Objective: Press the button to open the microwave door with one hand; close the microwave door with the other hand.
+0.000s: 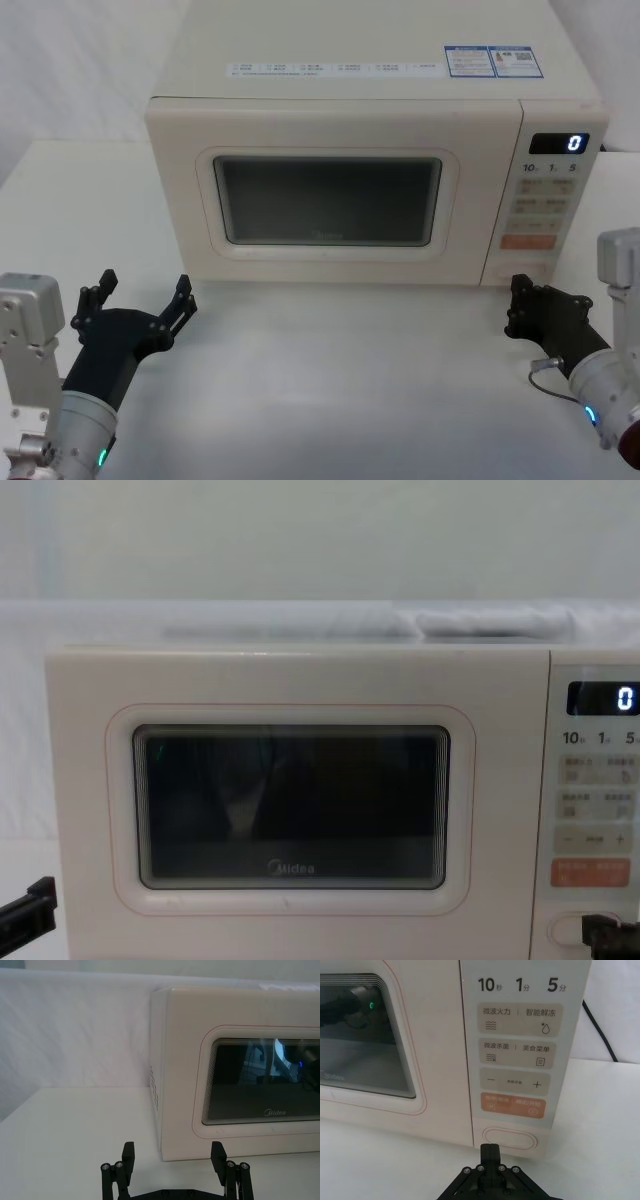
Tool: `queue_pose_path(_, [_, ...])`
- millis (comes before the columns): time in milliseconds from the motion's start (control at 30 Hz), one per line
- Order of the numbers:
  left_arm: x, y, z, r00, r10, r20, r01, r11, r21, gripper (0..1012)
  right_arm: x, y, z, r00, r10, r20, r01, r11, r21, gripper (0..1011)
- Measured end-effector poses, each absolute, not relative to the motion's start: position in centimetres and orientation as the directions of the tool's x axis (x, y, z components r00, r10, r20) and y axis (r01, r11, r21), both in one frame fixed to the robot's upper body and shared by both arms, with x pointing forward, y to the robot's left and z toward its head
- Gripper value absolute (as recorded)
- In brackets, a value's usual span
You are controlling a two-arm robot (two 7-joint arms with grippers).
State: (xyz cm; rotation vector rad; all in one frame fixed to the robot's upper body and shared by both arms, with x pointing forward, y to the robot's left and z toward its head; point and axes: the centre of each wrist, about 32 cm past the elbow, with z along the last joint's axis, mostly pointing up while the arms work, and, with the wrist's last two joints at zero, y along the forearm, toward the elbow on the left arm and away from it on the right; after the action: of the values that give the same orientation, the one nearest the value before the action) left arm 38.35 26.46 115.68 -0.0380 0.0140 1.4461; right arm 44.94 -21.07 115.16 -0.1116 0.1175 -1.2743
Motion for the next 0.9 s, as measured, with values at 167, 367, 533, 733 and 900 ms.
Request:
queue_pose_path(167, [38.4, 26.5, 115.7, 0.124, 0.992, -0.033, -0.992, 0.124, -0.018, 1001, 45.5, -21.1, 115.2, 0.286, -0.958, -0.028, 0.944, 0.287, -0.161, 0])
queue_pose_path(367, [38.4, 26.5, 115.7, 0.124, 0.992, -0.033, -0.992, 0.124, -0.018, 1001, 46.1, -21.1, 115.4, 0.291, -0.956, -0.026, 0.941, 0.291, -0.175, 0])
queue_pose_path(533, [38.4, 26.5, 115.7, 0.124, 0.992, -0.033, -0.992, 0.124, -0.018, 1001, 46.7, -21.1, 115.6, 0.291, -0.956, -0.022, 0.938, 0.290, -0.188, 0])
queue_pose_path(733, [38.4, 26.5, 115.7, 0.124, 0.992, -0.033, -0.992, 0.124, -0.018, 1001, 47.1, -21.0, 115.6, 0.284, -0.959, -0.022, 0.938, 0.282, -0.203, 0])
queue_pose_path(900, [38.4, 26.5, 115.7, 0.124, 0.992, -0.033, -0.992, 0.124, -0.018, 1001, 47.5, -21.1, 115.6, 0.275, -0.961, -0.020, 0.938, 0.273, -0.212, 0])
